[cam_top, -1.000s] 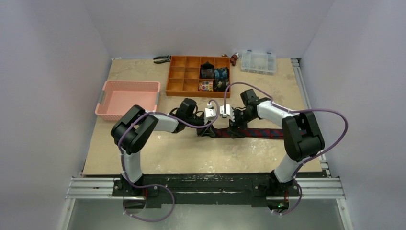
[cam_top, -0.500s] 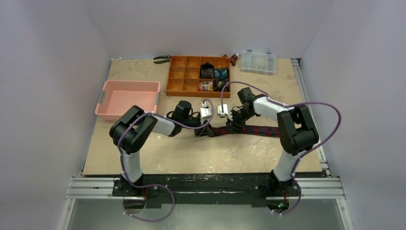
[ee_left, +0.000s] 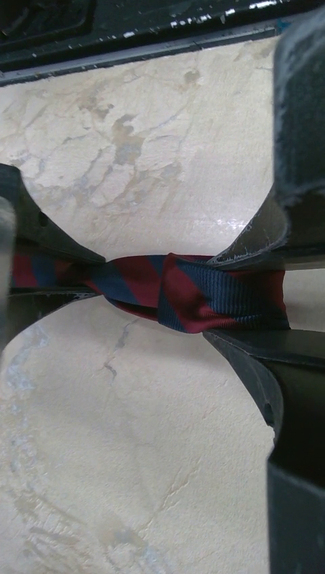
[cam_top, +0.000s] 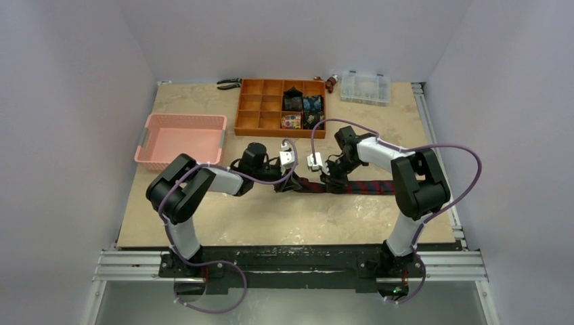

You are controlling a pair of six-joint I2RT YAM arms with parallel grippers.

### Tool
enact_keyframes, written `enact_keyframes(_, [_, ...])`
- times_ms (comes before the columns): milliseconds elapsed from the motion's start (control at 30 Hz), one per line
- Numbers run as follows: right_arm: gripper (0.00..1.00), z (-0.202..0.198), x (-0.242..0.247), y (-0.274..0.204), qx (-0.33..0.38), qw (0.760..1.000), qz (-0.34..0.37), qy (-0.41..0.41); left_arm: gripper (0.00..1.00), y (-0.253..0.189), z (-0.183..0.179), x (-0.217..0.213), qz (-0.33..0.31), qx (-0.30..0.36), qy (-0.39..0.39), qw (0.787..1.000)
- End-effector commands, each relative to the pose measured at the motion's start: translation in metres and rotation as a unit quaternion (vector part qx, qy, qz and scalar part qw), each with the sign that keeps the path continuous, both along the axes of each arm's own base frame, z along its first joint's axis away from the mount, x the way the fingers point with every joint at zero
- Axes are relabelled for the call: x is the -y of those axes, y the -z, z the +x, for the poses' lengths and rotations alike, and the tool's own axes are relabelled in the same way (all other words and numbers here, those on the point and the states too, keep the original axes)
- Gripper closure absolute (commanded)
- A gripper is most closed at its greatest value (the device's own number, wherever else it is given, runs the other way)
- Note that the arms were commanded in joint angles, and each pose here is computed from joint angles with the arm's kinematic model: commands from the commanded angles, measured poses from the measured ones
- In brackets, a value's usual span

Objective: Roll the ties
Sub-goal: Roll the tie at the center of the board.

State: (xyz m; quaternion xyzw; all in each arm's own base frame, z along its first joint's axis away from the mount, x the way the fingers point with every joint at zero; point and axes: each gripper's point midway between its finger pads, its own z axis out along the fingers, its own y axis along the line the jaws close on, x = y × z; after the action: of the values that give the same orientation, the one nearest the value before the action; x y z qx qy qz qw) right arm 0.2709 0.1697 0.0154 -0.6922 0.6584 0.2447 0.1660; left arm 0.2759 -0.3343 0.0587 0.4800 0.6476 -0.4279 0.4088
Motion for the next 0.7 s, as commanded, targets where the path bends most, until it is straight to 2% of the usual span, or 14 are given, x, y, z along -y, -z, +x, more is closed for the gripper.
enact_keyframes(0, [0.79,-0.016,0.015,0.005,-0.025,0.999,-0.035,-0.011,1.0,0.021,-0.003,-0.012,0.055,0.048,0.009,0.997])
enact_keyframes(167, [0.78,-0.015,0.015,0.007,-0.033,0.999,-0.04,-0.006,1.0,0.051,-0.014,-0.016,0.142,0.062,0.037,0.987])
enact_keyframes(233, [0.75,-0.014,0.014,0.006,-0.036,0.999,-0.04,-0.004,1.0,0.059,-0.017,-0.018,0.161,0.059,0.038,0.984])
enact_keyframes(500, [0.32,0.002,0.025,-0.03,-0.036,0.997,-0.016,0.067,1.0,0.076,-0.02,-0.023,0.213,0.047,0.043,0.975])
enact_keyframes(667, [0.12,0.028,0.039,-0.086,0.031,0.991,0.026,0.125,1.0,0.081,-0.022,-0.024,0.228,0.048,0.048,0.971])
